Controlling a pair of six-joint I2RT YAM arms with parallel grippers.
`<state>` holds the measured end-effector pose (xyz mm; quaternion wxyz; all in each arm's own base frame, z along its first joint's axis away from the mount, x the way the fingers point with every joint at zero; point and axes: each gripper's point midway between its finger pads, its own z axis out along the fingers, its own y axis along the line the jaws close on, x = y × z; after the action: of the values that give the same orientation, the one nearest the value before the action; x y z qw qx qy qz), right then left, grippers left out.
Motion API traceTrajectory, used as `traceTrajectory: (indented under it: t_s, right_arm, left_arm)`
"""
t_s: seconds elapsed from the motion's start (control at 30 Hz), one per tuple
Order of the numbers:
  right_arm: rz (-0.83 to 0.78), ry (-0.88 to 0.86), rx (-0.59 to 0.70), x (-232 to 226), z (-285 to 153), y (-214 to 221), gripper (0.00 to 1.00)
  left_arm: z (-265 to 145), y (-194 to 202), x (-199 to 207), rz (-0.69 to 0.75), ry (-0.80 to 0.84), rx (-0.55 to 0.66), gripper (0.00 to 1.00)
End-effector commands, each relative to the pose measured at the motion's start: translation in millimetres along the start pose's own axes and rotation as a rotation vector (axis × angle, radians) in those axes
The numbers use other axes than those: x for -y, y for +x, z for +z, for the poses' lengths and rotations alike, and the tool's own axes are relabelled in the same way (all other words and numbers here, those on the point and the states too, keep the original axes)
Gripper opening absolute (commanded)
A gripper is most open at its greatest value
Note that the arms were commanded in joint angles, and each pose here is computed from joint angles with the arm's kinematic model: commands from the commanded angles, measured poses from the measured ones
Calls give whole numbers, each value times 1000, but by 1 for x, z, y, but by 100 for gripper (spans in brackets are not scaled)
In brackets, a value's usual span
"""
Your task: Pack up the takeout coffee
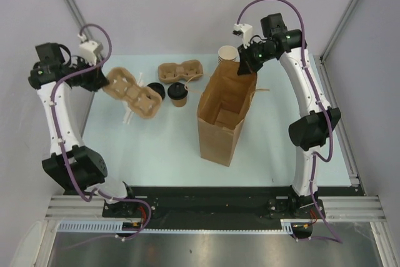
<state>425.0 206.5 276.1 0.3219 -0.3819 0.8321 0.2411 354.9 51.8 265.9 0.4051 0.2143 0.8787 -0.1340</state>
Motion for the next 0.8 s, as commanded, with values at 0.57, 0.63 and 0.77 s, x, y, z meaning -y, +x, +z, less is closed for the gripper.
traceTrajectory:
  t_s: [0.57, 0.63, 0.77]
  right_arm:
    - [-283, -34, 169, -60, -29, -56, 0]
    - [-291, -19, 164, -61, -29, -57, 0]
    - [-303, -2, 164, -66, -26, -60, 0]
  left_arm:
    - [-134, -289, 169, 752, -102, 771, 0]
    - [-134, -296, 193, 812, -65, 811, 0]
    - [-124, -290, 233, 947, -2, 814, 0]
